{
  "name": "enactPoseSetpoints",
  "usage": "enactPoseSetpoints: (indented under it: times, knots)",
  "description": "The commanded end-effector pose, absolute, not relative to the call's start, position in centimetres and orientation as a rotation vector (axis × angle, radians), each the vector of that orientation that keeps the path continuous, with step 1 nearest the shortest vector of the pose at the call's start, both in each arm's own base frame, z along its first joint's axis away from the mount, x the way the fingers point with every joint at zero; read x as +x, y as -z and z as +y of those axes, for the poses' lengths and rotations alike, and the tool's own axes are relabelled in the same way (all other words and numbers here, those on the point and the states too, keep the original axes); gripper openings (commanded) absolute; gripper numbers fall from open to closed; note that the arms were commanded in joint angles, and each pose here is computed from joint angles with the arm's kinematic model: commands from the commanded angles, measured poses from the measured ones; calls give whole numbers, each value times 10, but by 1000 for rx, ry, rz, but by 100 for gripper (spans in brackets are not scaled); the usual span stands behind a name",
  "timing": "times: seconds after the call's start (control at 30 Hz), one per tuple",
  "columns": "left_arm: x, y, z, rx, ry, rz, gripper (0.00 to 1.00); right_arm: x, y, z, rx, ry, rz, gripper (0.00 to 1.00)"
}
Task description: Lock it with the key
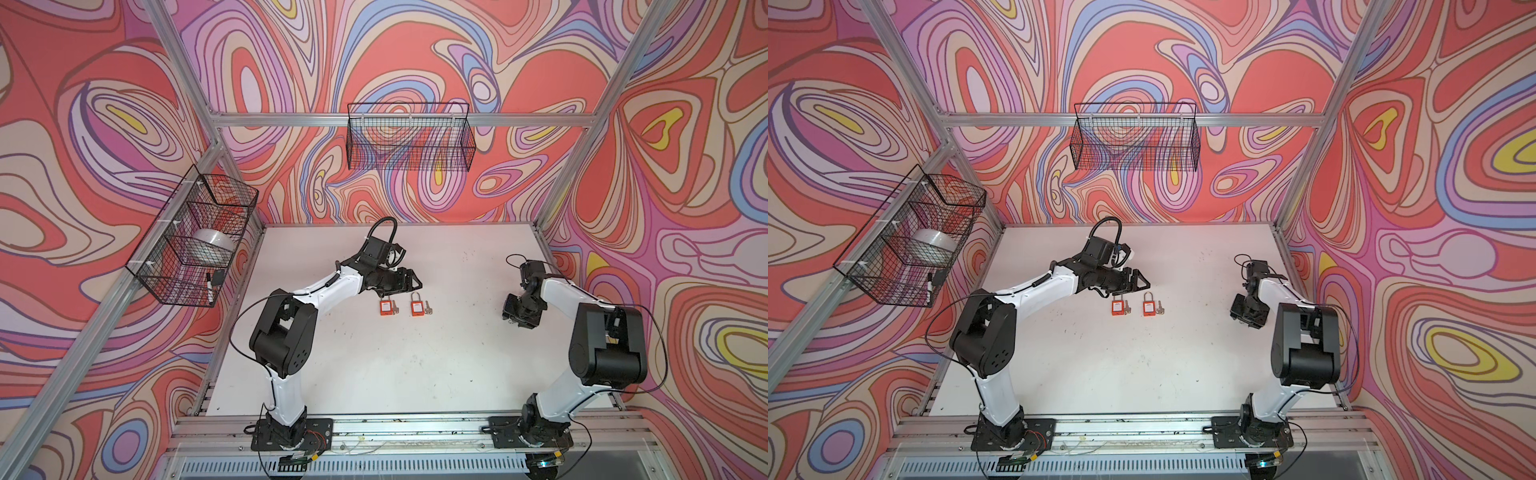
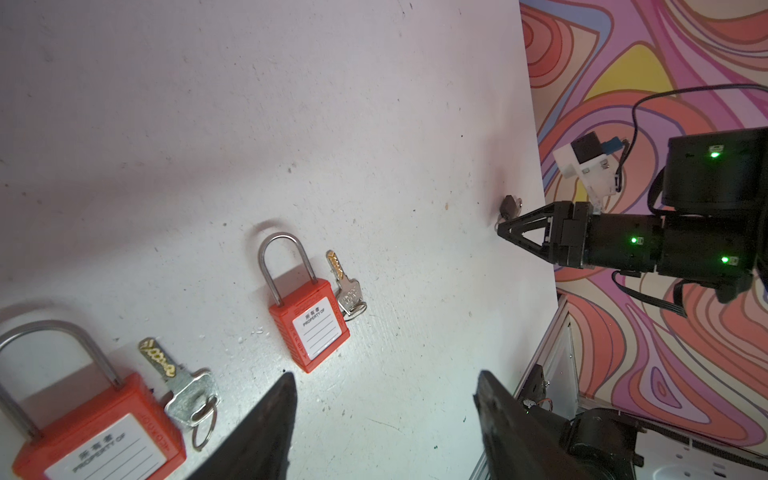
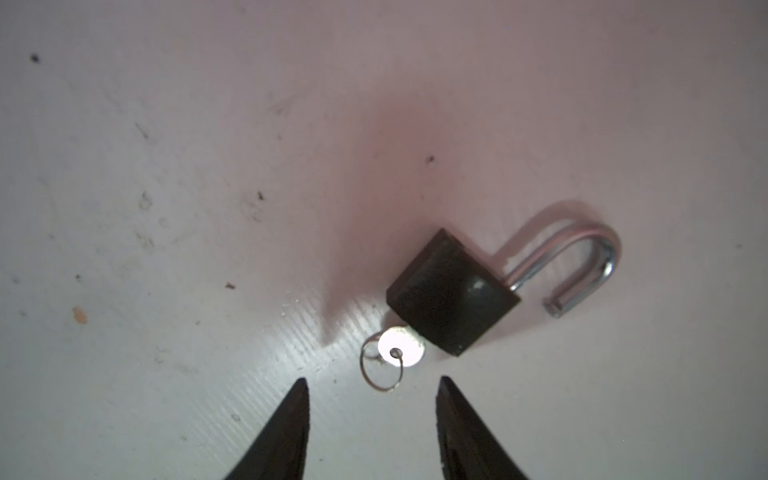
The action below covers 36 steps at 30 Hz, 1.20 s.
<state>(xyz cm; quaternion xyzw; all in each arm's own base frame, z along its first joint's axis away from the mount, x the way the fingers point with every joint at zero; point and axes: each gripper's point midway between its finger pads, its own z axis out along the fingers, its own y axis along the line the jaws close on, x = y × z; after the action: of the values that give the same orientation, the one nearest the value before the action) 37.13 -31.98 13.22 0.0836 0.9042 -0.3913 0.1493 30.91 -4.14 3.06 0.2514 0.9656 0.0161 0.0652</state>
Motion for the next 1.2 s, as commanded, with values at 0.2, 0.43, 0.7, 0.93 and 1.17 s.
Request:
enactPoseSetpoints:
  times: [0.2, 0.43, 0.7, 0.93, 1.17]
  knots:
    - [371, -143, -320, 255, 1124, 2565, 70, 315, -25, -56, 857, 25, 2883, 61]
    - [372, -143, -320, 251, 1120, 2565, 70, 325, -19, -68, 884, 73, 2862, 61]
    - [373, -144, -320, 255, 1111, 2565, 69, 335, -11, -75, 867, 69, 2867, 55]
    - [371, -145, -322, 243, 1136, 2571, 70, 336, -8, -55, 785, -95, 2914, 36]
    - [368, -151, -328, 192, 1241, 2550, 70, 346, -41, -16, 558, -201, 2882, 33]
